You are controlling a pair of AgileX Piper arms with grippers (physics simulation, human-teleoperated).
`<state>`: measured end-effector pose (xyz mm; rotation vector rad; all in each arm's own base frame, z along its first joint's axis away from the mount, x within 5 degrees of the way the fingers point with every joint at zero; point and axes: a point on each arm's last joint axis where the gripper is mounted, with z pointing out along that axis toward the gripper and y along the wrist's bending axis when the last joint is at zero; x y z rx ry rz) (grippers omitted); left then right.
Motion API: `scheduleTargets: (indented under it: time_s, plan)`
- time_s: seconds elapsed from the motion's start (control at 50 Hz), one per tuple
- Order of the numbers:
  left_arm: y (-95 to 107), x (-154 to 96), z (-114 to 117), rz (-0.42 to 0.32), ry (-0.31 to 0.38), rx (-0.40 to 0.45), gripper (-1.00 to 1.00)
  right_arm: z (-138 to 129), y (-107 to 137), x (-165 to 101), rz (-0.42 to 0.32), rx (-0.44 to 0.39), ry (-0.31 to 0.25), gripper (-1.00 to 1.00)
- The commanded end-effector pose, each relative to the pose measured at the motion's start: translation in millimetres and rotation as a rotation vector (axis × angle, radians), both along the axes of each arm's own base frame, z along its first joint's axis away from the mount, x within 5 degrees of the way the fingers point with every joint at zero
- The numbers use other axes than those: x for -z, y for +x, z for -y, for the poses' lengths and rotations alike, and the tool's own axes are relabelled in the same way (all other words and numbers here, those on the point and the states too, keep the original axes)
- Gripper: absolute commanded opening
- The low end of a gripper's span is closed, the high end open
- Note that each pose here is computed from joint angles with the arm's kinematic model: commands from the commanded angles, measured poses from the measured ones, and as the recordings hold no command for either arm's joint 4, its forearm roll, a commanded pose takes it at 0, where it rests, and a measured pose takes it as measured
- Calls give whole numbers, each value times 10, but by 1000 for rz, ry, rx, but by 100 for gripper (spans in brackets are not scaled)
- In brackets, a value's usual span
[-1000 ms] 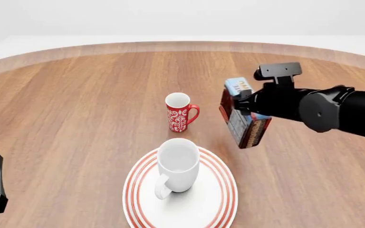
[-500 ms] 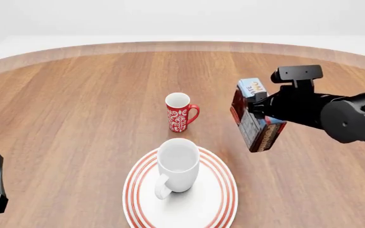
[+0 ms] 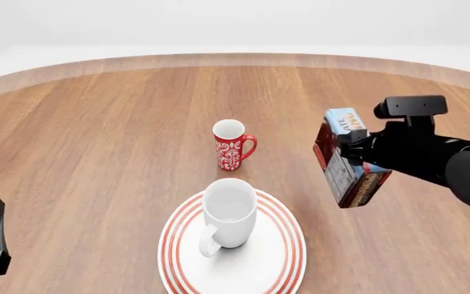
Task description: Pick up the white mug and put it on the plate, and put the chocolate pudding to the right of the plate.
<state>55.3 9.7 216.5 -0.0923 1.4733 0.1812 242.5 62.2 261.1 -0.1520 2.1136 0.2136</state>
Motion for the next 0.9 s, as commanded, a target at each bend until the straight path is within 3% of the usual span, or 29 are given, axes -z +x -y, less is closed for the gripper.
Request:
scheduleTargets:
  time_s: [0.02, 0.9]
  plan:
    - [-2, 1, 1, -1, 2, 1, 100, 73, -193, -49, 8, 16, 13, -100]
    - [-1, 1, 1, -2, 2, 2, 100, 360, -643, 16, -10, 75, -52, -100]
